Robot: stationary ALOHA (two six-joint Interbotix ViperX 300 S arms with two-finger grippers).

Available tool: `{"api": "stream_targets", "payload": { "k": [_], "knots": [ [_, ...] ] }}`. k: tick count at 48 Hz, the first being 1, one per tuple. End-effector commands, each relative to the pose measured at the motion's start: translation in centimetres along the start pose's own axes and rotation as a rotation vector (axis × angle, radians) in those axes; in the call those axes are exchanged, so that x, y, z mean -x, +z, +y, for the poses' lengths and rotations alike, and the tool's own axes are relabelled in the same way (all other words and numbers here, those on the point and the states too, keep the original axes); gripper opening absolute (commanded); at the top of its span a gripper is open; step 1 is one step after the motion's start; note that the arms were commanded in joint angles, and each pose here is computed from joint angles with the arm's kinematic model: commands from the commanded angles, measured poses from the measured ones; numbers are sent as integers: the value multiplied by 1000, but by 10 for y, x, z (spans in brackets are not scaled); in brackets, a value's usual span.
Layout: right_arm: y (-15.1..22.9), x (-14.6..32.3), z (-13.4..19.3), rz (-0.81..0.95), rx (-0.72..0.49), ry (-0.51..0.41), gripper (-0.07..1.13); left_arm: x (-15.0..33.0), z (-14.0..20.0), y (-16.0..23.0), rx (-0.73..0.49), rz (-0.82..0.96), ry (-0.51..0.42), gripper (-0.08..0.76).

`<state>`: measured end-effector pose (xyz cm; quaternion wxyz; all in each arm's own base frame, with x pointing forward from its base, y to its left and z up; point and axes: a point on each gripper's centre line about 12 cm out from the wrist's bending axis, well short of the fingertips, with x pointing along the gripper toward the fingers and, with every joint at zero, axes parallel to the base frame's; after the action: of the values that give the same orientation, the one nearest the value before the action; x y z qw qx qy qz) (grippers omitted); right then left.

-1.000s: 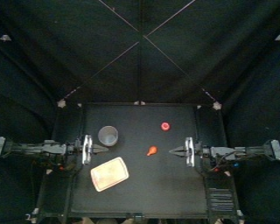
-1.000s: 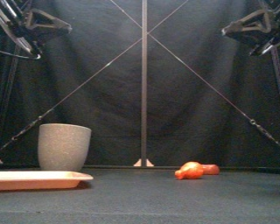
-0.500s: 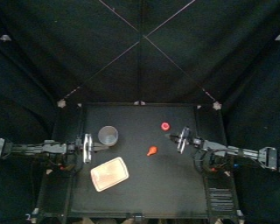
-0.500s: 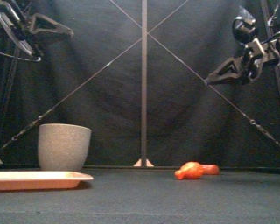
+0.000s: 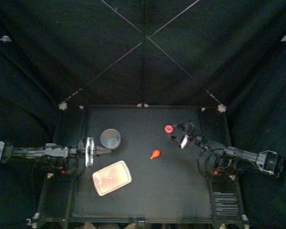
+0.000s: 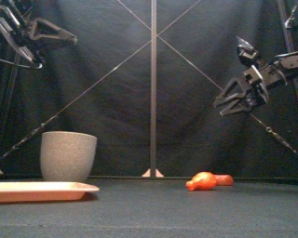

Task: Pick the donut then place it on the pink plate
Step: Pick the donut

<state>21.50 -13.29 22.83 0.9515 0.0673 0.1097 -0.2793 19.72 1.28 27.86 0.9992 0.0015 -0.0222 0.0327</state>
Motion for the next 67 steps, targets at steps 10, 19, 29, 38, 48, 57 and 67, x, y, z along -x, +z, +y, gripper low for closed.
{"api": "stream_targets", "payload": {
  "k": [10,19,29,38,48,57,67],
  "knots": [
    [-9,-25,-28,70,-32,-103,1035,0,0,-4,-1,6,-2,44],
    [-33,-44,-51,178,-63,-177,1035,2,0,-10,-3,21,1,44],
    [-53,-69,-64,289,-82,-207,1035,4,5,-18,-8,40,28,44],
    [-62,-91,-71,384,-97,-216,1035,5,8,-20,-8,48,38,44],
    [-76,-97,-78,489,-112,-228,1035,5,8,-22,-7,54,38,44],
    [-86,-98,-78,527,-113,-227,1035,6,8,-25,-4,60,41,44],
    [-91,-101,-79,546,-113,-227,1035,6,8,-26,-4,63,41,44]
  ]
}}
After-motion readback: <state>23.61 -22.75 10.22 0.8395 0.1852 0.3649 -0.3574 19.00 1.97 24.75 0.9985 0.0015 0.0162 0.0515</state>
